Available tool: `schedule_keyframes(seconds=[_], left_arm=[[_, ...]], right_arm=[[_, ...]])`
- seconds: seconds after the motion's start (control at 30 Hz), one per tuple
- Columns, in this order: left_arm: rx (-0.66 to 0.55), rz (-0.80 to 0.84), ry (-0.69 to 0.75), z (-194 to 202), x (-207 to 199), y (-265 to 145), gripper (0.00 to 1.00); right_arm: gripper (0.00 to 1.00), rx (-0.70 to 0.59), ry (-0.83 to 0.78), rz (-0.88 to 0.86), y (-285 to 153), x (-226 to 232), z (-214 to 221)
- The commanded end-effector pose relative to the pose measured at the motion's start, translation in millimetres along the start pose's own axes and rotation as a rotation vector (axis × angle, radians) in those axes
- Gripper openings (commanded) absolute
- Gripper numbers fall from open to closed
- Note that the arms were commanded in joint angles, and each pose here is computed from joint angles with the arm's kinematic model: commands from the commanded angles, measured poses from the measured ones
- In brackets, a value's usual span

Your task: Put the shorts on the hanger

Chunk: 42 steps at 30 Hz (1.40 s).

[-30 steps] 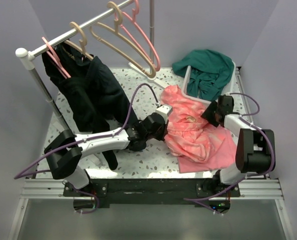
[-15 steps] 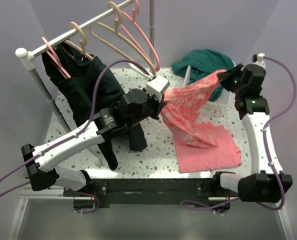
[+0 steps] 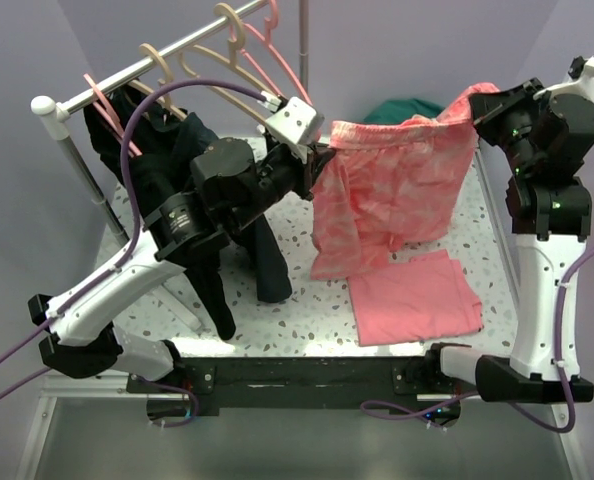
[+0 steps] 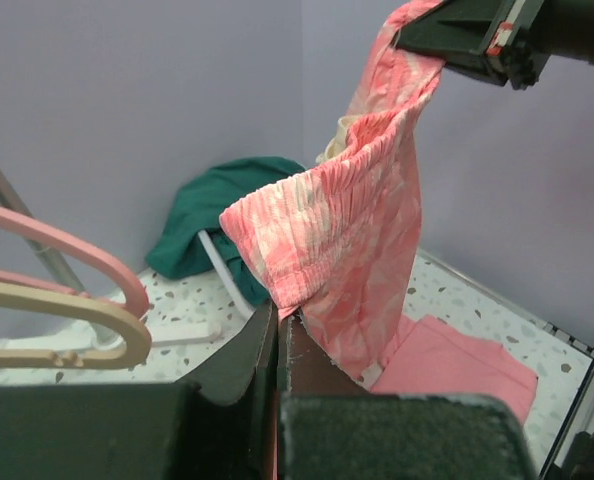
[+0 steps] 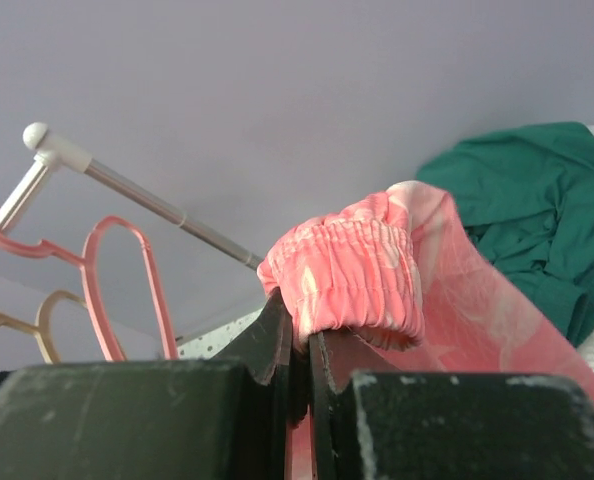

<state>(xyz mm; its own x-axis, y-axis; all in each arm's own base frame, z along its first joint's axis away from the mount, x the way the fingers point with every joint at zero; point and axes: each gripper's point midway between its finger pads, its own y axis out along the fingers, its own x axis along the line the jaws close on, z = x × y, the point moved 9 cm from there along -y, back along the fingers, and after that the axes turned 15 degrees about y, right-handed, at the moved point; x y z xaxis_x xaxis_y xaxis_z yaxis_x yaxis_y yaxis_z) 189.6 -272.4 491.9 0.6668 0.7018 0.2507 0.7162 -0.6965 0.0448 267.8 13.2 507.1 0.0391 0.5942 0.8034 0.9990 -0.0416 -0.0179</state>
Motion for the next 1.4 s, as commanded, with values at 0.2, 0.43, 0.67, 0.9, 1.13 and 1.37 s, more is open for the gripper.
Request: schedule_keyframes(seconds=[0.2, 0.43, 0.67, 0.9, 1.13, 1.37], left_arm=[[0.182, 0.29, -0.09, 122, -56, -16, 0.29], [0.285, 0.27, -0.134, 174, -66, -36, 0.72], [0.433, 0.265, -0.22, 217, -86, -42, 0.77], [0.532, 0.279, -0.233, 248, -123, -47, 0.76], [0.59, 0.264, -0.239, 271, -133, -55, 0.73], [0.612, 0.232, -0.242, 275, -133, -55, 0.72]], right_arm=[[0.3, 0.279, -0.004, 0.209, -16, -123, 100], [0.68, 0.534, -0.08, 0.41, -30, -186, 147], [0.72, 0.531, -0.113, 0.129, -31, -138, 135], [0.72, 0.536, -0.374, -0.194, -29, -26, 161], [0.68, 0.509, -0.49, -0.479, -13, 46, 156], [0.49, 0.507, -0.535, -0.627, 8, 95, 166]])
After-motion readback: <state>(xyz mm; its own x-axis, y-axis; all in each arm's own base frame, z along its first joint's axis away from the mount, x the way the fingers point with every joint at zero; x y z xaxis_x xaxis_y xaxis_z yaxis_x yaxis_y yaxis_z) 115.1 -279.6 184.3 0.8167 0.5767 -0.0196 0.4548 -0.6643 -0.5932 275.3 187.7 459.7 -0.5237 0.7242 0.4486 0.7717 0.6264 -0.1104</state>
